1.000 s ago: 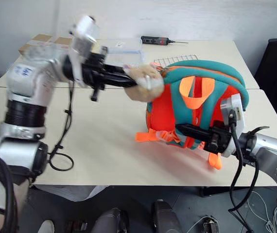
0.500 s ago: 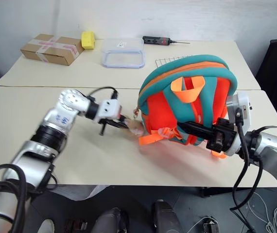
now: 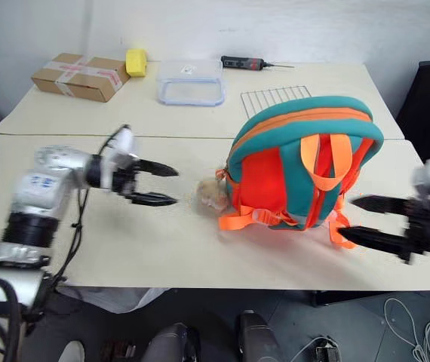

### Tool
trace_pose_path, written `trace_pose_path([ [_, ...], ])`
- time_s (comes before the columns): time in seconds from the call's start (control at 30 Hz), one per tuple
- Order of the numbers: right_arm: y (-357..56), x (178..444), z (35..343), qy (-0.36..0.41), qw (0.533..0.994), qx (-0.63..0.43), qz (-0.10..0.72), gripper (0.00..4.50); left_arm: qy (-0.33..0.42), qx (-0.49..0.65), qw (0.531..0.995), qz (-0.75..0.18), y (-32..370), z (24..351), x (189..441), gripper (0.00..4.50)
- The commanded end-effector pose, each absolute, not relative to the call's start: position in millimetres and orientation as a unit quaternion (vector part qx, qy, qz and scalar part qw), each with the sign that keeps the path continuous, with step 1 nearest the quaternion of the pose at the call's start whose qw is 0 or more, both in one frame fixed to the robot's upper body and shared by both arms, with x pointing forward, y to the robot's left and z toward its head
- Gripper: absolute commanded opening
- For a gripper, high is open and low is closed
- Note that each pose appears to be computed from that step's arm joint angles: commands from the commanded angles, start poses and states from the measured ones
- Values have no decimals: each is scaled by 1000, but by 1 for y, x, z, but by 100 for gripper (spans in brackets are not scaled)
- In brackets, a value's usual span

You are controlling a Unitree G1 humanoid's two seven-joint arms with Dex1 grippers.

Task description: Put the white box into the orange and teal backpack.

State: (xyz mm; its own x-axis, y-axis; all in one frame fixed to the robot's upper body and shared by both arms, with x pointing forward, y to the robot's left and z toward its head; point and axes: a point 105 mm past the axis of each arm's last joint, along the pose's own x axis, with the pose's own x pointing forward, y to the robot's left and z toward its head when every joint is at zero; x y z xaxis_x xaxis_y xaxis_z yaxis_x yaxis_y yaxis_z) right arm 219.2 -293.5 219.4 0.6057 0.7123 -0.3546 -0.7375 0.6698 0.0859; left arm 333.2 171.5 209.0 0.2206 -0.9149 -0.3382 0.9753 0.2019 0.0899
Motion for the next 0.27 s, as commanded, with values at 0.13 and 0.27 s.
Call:
trace_pose_path([
  [0.13, -339, 201, 273, 104, 923, -28, 370, 450, 45, 104, 817, -565, 215, 273, 312, 448],
  [0.27, -343, 209, 274, 69, 933, 5, 354, 450, 29, 155, 852, -499, 231, 268, 320, 448],
])
